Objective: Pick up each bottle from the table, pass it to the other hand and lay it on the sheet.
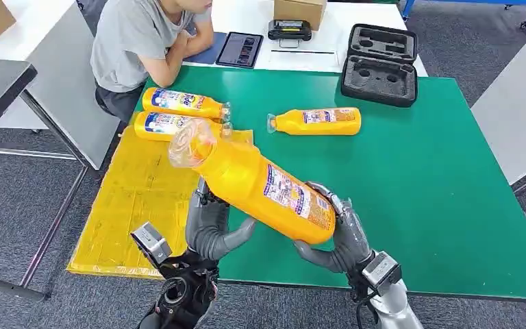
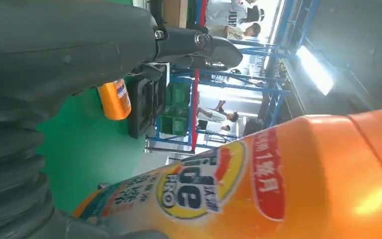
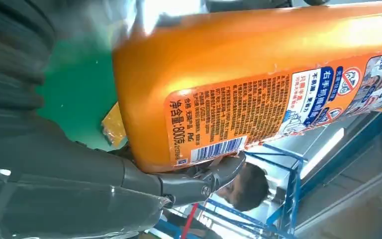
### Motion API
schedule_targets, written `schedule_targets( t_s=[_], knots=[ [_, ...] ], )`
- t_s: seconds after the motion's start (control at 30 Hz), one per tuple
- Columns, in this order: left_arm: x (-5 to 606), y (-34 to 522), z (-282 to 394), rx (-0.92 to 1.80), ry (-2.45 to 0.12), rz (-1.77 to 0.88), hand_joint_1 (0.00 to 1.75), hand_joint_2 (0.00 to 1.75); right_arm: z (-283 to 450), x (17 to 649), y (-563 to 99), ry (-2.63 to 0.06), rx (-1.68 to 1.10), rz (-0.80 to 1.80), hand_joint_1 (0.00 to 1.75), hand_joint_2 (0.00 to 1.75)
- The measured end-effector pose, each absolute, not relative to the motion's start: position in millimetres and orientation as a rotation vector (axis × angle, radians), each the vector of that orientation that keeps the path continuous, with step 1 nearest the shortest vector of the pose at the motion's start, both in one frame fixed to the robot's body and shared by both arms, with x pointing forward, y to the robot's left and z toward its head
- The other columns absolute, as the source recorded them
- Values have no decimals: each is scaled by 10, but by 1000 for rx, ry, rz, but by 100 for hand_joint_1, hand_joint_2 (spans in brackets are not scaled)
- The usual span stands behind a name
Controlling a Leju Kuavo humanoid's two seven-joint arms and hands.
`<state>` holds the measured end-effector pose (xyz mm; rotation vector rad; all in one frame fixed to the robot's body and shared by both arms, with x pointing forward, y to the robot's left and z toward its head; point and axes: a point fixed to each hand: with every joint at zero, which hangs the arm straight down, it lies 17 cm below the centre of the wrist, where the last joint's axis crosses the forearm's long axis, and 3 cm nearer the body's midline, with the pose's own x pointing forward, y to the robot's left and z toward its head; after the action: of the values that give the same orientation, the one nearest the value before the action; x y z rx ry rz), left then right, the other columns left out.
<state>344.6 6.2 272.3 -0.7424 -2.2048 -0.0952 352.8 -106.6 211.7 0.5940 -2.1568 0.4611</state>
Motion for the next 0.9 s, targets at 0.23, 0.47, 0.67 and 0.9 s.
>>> schedule_targets(
  t_s=[0.23, 0.47, 0.67, 0.9],
  knots=[
    [3441, 55, 2723, -744, -2205, -99, 0, 175, 2111, 3549, -1047, -2151, 606, 462, 175, 175],
    [3441, 54, 2724, -744, -2205, -99, 0, 175, 2034, 3586, -1025, -2140, 570, 477, 175, 175],
    [3441, 55, 2725, -743, -2206, -99, 0, 175, 2005, 3591, -1014, -2132, 571, 479, 175, 175],
    [3442, 56, 2724, -741, -2206, -100, 0, 175, 1982, 3611, -1033, -2133, 546, 477, 175, 175]
  ],
)
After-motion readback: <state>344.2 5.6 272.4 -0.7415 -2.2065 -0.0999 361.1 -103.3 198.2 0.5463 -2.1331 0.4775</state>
